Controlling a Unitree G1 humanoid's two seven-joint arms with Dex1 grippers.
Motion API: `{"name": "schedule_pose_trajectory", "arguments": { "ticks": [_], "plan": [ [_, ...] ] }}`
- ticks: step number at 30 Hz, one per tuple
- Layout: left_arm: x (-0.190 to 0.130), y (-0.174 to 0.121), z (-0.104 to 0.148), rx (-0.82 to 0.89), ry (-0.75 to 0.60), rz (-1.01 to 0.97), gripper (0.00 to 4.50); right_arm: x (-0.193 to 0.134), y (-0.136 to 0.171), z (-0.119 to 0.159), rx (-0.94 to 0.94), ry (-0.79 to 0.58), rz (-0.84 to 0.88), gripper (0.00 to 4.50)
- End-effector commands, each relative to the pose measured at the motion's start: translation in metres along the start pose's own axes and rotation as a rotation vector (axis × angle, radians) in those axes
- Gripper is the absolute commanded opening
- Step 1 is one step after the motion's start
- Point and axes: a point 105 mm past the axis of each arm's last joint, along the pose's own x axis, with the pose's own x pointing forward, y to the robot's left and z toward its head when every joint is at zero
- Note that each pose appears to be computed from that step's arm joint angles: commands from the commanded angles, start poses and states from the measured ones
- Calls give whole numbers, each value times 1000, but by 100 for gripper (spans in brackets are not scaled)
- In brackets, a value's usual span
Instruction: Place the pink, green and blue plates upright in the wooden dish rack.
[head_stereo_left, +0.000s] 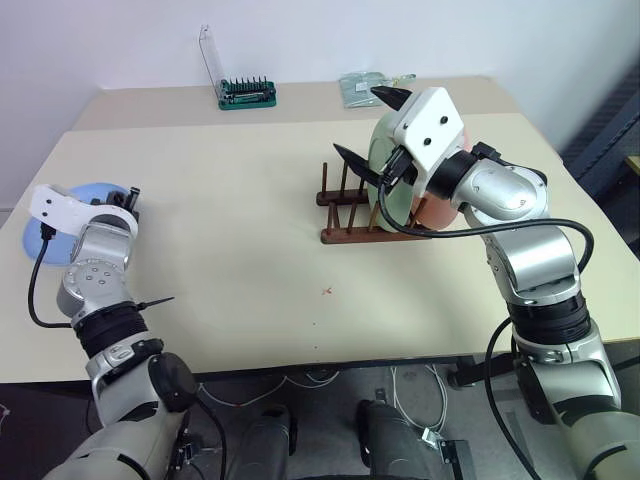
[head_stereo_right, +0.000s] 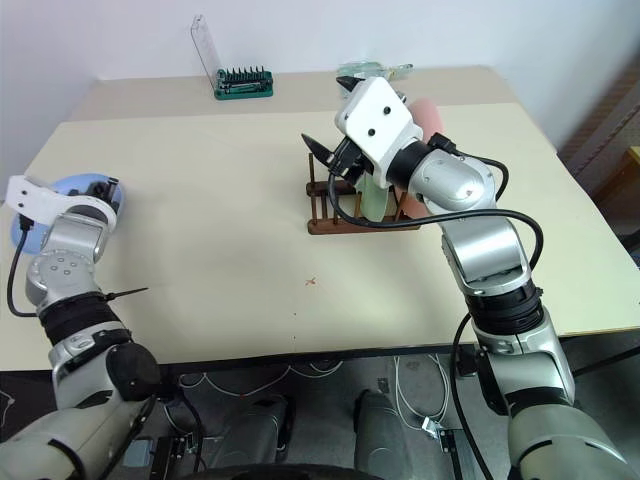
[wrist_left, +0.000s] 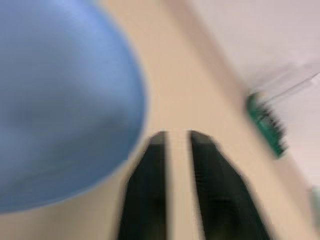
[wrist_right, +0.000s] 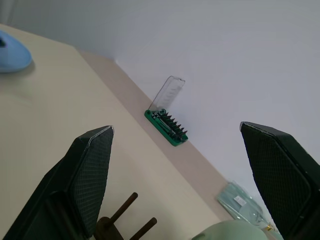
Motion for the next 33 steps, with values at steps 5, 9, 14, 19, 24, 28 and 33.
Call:
{"name": "schedule_pose_trajectory", "arguments": {
  "ticks": [5, 9, 14, 19, 24, 28, 33],
  "plan": [
    [-32, 32, 56, -127, -292, 284, 445, -2, -3, 13, -21, -55, -16, 415],
    [-38, 57, 52, -93, -275, 449, 449, 0, -1, 12, -19, -58, -7, 415],
    [-31, 76, 36, -173, -184, 507, 449, 2, 0, 12, -18, -61, -3, 415],
    [-11, 89, 26, -225, -86, 480, 449, 1, -1, 10, -23, -57, -10, 415],
    [-4, 79, 26, -254, -104, 435, 312, -1, -3, 9, -29, -50, -20, 415],
    [0, 61, 21, -217, -91, 363, 104, -3, -3, 9, -31, -45, -23, 415],
    [1, -27, 29, 44, -123, 19, 2, -2, -2, 11, -45, -55, -20, 415]
  ]
}}
